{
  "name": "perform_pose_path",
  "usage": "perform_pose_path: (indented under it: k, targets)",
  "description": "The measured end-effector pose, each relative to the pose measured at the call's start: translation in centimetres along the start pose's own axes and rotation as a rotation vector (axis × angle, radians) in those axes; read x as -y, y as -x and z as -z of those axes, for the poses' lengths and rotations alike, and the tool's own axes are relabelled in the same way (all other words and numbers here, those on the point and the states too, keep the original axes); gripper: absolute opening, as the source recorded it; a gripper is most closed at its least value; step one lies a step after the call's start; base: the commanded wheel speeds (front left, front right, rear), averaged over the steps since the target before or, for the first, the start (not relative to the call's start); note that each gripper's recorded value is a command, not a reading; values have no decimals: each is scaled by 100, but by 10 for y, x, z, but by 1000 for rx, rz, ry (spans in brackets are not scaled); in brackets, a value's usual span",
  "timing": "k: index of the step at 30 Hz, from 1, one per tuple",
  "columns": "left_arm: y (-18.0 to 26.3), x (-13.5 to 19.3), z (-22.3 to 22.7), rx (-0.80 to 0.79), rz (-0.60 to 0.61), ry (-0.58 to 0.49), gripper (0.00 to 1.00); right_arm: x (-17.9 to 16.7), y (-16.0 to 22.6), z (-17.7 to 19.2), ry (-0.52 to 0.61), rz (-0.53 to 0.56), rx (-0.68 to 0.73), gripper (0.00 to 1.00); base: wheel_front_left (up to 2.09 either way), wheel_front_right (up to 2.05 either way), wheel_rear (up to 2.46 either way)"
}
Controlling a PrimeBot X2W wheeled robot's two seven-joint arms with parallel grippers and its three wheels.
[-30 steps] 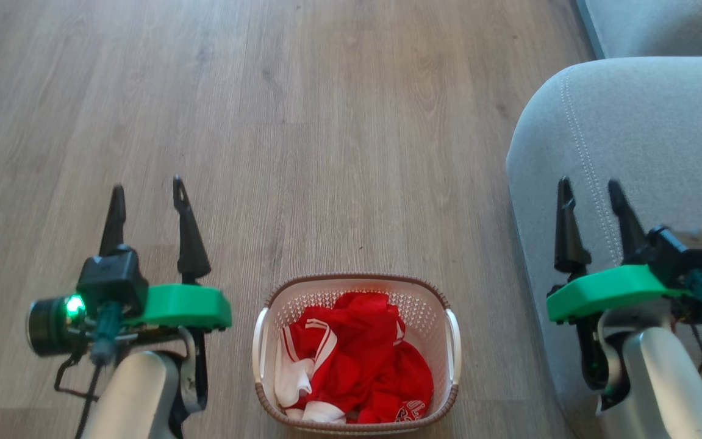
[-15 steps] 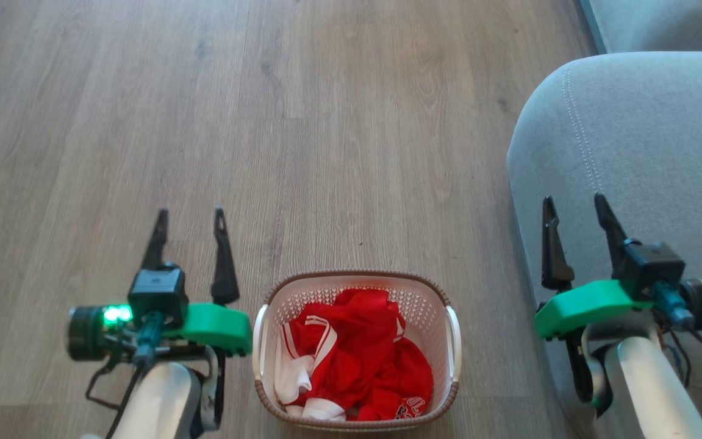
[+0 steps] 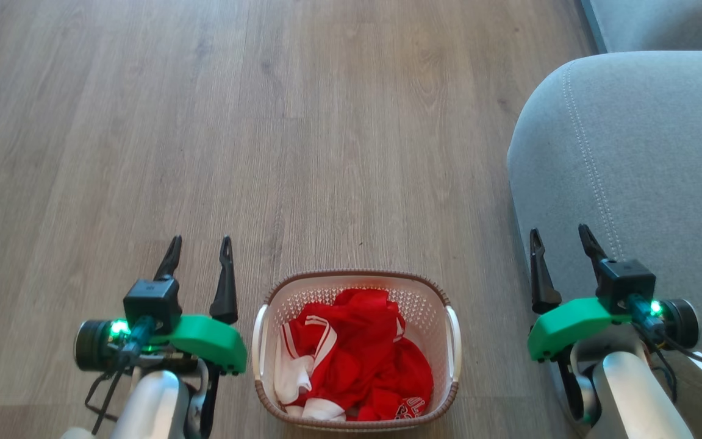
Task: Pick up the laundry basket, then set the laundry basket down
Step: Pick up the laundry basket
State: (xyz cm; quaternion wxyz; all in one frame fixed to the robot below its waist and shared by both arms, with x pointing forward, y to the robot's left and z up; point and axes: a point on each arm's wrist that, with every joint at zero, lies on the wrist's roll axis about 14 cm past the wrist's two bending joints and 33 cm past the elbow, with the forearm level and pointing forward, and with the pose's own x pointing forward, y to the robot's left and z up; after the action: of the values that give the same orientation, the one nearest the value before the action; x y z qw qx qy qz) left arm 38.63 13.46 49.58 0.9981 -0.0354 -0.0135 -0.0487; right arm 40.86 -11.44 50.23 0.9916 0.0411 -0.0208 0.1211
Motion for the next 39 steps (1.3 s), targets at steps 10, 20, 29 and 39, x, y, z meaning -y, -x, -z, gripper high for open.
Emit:
perform_pose_path:
  k: [10, 20, 29, 39]
  targets:
    - [1, 3, 17, -52, 29, 18, 100, 1, 2, 15, -2, 2, -46, 100, 0, 0, 0]
    - [-6, 13, 74, -226, 71, 47, 100, 6, -21, 62, 7, -9, -182, 100, 0, 0, 0]
    - [-31, 21, 136, -410, 113, 82, 100, 11, -38, 134, -1, -26, -390, 100, 0, 0, 0]
    - [-34, 24, 234, -720, 153, 121, 100, 8, -58, 218, -34, -75, -605, 100, 0, 0, 0]
